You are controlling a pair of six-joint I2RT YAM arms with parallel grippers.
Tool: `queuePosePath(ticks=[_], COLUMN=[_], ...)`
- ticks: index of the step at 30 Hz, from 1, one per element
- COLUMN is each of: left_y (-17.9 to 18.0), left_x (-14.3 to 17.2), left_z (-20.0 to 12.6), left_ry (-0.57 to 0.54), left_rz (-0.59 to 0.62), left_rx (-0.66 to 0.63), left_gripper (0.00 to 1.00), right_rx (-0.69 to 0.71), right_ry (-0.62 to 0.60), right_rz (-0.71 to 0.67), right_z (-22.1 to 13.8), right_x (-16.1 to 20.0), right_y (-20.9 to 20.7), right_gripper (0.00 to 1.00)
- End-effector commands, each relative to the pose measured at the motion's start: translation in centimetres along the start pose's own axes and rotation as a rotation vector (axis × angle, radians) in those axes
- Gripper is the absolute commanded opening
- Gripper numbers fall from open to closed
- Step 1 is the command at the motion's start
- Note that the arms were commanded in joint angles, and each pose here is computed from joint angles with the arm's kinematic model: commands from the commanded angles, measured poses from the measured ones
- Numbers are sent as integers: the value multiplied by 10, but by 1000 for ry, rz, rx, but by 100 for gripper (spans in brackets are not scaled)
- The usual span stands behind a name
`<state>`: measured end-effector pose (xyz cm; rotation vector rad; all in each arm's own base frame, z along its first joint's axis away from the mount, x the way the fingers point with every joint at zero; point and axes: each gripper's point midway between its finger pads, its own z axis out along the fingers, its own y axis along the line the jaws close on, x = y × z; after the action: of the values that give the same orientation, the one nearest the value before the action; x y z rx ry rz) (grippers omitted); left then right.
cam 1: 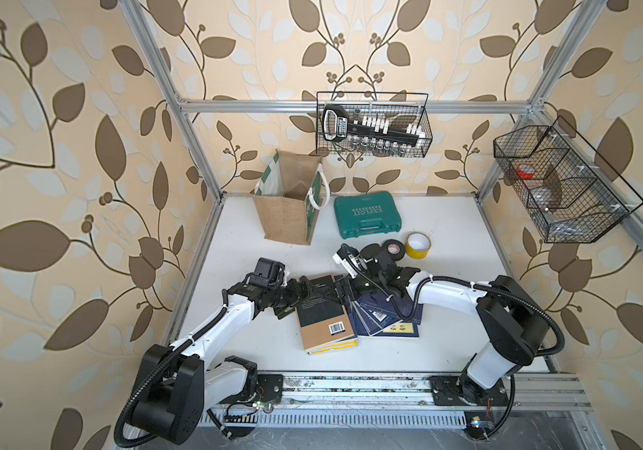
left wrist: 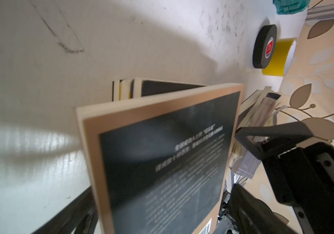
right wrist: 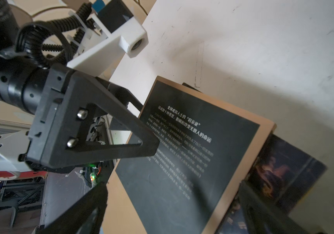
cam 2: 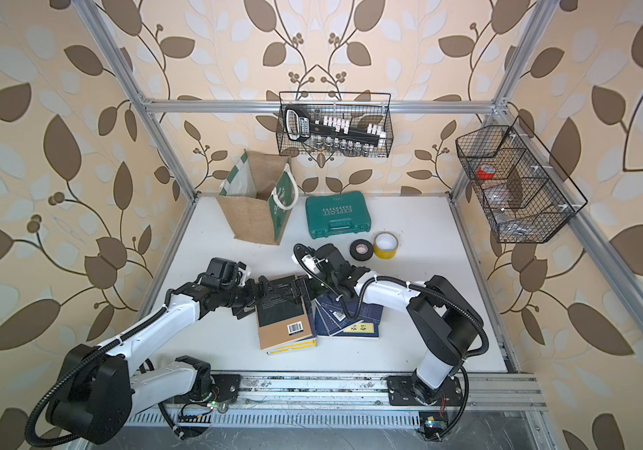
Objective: Put the books into the canvas bag
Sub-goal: Pick up the book from the book.
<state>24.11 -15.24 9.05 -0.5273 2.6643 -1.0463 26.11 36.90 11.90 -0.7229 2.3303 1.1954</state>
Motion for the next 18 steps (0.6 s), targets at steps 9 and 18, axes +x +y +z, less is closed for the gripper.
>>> queuePosePath(ticks=[9, 18], left_y=[-11, -12], left_x=[-7, -10], left_z=[-13, -18], left_ry=[-55, -71], left_rz=[24, 40], left_rx=[40, 28], left_gripper=[65, 31], right_rx=[-69, -146], right_ry=[35, 61], right_rz=[-31, -54], right_z=[7, 7], right_x=[10, 16], right_y=[15, 25], right_gripper=[99, 98])
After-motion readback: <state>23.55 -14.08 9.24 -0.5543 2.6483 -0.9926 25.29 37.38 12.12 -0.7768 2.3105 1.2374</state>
